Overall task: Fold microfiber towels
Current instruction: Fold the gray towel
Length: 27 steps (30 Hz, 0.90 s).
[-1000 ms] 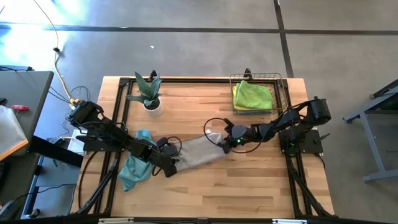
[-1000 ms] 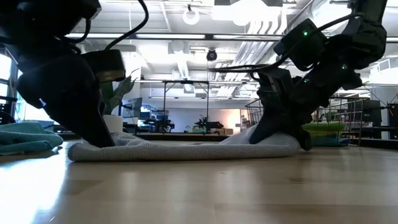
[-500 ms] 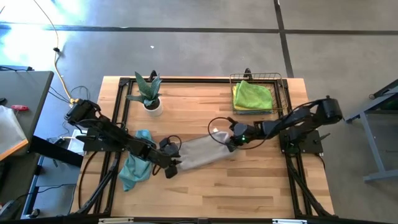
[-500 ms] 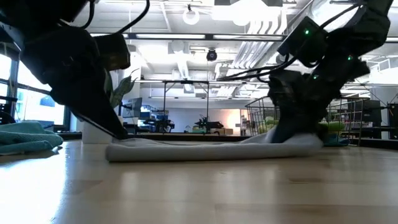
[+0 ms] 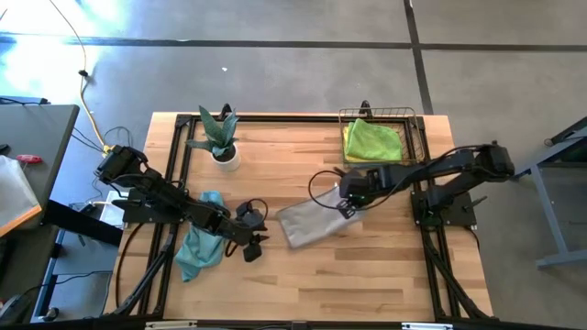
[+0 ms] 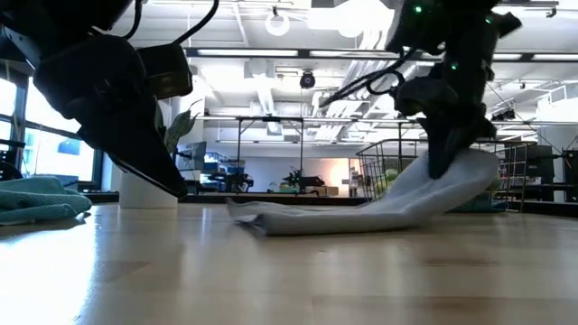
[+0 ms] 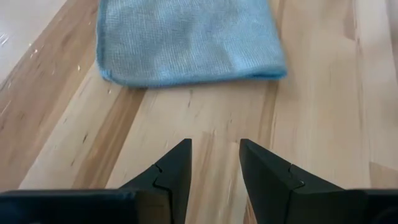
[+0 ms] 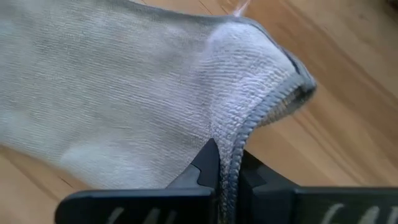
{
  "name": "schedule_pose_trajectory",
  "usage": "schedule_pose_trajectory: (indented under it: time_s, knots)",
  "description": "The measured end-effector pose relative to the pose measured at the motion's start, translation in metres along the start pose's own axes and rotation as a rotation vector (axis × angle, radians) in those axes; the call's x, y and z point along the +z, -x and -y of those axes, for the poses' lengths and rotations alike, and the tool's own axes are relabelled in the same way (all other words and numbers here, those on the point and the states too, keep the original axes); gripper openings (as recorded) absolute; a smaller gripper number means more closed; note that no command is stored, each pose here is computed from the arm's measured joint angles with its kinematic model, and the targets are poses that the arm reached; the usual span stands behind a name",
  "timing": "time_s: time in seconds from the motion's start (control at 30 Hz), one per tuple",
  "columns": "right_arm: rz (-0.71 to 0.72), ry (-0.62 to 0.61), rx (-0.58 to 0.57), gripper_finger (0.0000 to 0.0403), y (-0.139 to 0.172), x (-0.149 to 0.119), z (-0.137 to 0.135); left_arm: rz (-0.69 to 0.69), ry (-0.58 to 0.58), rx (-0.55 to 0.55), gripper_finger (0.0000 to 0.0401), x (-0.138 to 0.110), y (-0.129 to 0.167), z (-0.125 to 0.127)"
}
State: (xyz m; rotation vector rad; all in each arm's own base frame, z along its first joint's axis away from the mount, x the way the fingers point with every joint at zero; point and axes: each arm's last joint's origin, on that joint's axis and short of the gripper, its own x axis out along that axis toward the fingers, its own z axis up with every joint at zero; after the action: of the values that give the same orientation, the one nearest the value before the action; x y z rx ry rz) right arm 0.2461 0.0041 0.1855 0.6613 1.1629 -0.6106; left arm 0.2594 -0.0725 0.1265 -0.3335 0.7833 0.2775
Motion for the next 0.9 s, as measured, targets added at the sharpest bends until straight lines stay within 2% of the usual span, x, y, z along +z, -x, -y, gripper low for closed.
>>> schedule_pose_trajectory:
  time_s: [0.23, 0.37, 0.53, 0.9]
  knots:
    - [-0.041, 0.026, -0.047, 0.0000, 0.004, 0.014, -0.021, -0.021, -0.029, -0.017, 0.0126, -0.001, 0.000, 0.000]
    - [-0.058, 0.051, -0.033, 0.0000, -0.002, 0.020, -0.043, -0.048, -0.055, -0.045, 0.0126, -0.002, 0.000, 0.001]
    - [-0.087, 0.101, -0.002, 0.0000, -0.010, 0.028, -0.073, -0.068, -0.088, -0.031, 0.0126, -0.004, 0.000, -0.001]
    - [-0.059, 0.149, 0.059, 0.0000, -0.012, 0.046, -0.126, -0.071, -0.208, -0.015, 0.0126, -0.005, 0.000, -0.002]
